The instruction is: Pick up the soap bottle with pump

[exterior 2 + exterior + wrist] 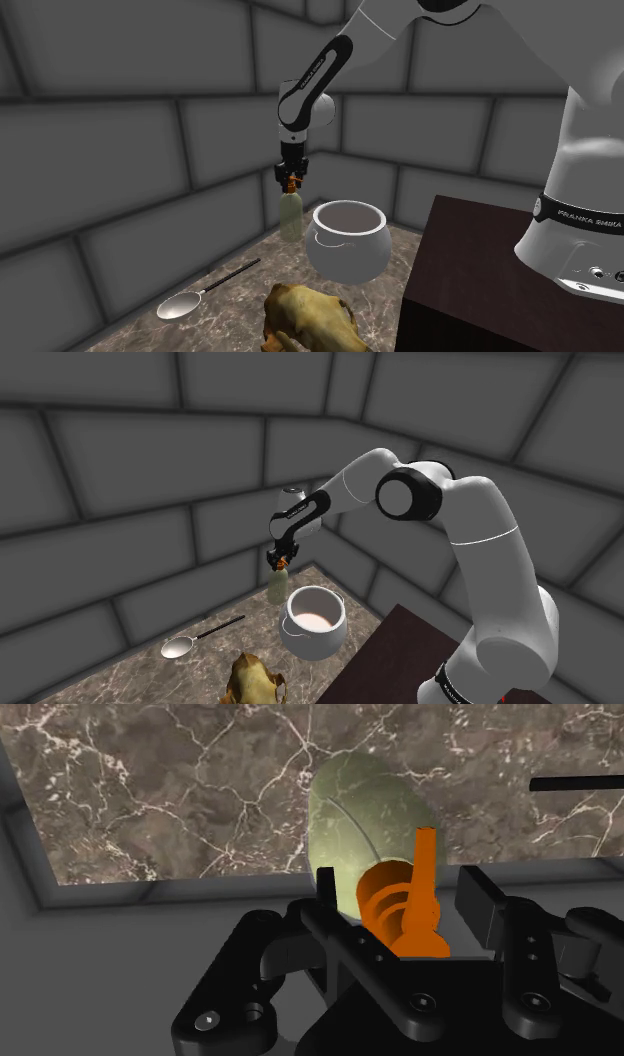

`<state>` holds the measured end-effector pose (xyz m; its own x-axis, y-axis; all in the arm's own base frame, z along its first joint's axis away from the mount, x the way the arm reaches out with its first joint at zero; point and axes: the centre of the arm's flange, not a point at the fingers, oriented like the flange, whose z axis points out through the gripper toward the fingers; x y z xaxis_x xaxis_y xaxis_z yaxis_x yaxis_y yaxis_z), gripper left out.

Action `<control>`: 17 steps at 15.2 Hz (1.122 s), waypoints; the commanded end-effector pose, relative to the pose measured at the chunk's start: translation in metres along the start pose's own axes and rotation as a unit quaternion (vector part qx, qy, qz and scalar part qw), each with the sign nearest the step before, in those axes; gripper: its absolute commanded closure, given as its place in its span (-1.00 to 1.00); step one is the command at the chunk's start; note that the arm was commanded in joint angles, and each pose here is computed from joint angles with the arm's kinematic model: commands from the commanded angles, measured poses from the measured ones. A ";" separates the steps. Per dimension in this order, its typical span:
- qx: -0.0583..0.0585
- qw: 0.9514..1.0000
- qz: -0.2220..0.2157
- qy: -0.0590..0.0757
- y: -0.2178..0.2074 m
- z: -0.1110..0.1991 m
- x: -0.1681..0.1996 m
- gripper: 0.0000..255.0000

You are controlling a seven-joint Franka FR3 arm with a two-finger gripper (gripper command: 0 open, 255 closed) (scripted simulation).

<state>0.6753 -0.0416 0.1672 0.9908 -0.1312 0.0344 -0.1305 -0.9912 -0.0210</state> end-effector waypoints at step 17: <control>0.000 1.000 0.000 0.000 -0.001 -0.041 0.002 1.00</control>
<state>0.6758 -0.0420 0.2027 0.9908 -0.1311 0.0347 -0.1305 -0.9912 -0.0211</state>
